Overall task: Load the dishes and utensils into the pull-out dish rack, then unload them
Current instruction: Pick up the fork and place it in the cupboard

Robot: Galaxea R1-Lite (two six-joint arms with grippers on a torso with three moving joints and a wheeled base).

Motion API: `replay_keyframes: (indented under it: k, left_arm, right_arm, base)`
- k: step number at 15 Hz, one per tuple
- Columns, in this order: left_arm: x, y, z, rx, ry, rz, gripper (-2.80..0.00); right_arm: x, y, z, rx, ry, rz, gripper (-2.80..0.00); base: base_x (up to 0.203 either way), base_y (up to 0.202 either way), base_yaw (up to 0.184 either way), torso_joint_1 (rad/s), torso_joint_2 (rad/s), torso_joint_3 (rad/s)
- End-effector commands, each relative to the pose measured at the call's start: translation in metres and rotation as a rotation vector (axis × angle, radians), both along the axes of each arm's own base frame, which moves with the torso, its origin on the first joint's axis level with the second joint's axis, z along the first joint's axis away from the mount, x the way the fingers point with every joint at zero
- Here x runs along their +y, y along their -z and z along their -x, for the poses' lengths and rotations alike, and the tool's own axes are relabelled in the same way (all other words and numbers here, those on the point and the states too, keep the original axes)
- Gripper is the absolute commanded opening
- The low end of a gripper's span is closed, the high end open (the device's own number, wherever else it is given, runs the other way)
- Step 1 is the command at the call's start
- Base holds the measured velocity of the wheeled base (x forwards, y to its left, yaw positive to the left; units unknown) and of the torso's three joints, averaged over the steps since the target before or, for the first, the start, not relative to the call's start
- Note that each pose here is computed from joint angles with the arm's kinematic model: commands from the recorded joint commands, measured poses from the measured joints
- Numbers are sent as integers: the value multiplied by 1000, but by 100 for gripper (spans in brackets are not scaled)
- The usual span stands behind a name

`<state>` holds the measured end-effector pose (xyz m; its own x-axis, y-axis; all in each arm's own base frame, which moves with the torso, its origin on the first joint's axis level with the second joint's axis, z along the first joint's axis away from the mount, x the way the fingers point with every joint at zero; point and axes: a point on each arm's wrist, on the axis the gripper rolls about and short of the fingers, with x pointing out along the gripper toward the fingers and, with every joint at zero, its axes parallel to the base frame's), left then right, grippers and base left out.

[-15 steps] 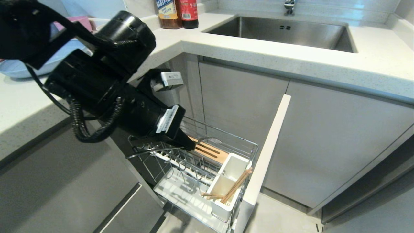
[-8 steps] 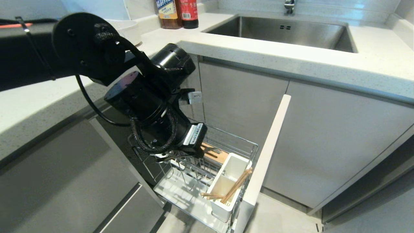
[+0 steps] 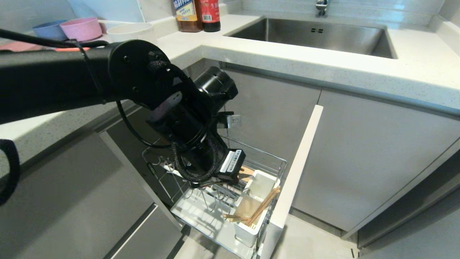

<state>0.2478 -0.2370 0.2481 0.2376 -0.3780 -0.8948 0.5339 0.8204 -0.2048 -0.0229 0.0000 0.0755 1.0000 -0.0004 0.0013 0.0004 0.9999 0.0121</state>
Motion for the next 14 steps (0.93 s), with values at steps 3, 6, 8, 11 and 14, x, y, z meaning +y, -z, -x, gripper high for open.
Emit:
replay_keyframes:
  k: [3,6,8,11,14]
  left_arm:
    - [-14,13,1,26,25,-21,-280]
    - [-23,26,-3,48,34,-50,-280]
    - [-29,33,-8,41,34,-46,-280]
    - [-35,47,-18,35,19,-66,-280]
    - [-39,56,-24,22,10,-76,-280]
  right_arm:
    - [0,0,0,2,0,0,-280]
    - [0,0,0,1,0,0,-280]
    - [0,0,0,2,0,0,-280]
    - [0,0,0,2,0,0,-280]
    - [0,0,0,2,0,0,-280]
  base:
    - [0,0,0,0,0,0]
    - [0,0,0,0,0,0]
    - [0,0,0,0,0,0]
    - [0,0,0,0,0,0]
    - [0,0,0,0,0,0]
